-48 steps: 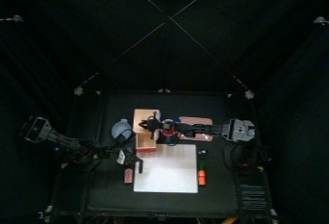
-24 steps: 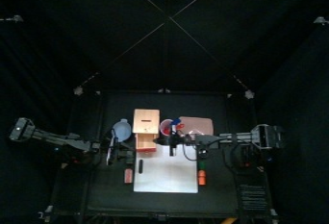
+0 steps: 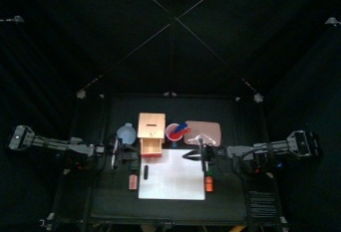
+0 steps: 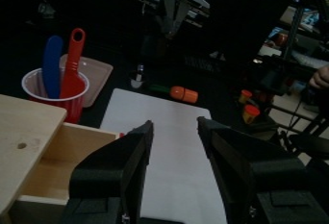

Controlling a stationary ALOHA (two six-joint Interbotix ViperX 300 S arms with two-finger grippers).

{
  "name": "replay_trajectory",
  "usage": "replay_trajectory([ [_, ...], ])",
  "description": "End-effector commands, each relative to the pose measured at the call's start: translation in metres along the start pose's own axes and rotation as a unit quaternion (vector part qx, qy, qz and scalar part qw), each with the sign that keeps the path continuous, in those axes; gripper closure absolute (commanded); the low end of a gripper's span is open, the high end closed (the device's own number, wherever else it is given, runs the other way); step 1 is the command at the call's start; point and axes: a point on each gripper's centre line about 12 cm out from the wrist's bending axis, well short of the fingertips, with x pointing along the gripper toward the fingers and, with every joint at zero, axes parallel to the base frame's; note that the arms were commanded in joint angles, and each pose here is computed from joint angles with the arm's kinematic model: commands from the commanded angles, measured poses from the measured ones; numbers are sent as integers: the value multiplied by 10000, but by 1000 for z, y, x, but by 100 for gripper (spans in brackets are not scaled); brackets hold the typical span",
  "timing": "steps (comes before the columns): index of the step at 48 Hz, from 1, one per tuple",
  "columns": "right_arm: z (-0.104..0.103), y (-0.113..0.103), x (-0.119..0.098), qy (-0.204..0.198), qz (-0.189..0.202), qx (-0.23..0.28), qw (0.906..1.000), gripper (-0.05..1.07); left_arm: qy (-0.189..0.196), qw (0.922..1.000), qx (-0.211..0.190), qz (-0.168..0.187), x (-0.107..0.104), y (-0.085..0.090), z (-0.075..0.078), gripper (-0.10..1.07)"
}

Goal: Open drawer

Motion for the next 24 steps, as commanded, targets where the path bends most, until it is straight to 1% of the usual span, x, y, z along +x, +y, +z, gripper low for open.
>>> replay_trajectory([
  [1, 10, 0, -9, -230, -13, -4, 9997, 97, -162, 9998, -61, 17, 3, -1, 9, 18],
  [10, 9, 0, -18, -290, -24, -44, 9996, 97, -154, 9998, -72, 102, 2, 3, 8, 18],
  [24, 4, 1, -14, -184, -2, -60, 9998, 97, -188, 9996, -18, 224, 2, 9, 10, 18],
])
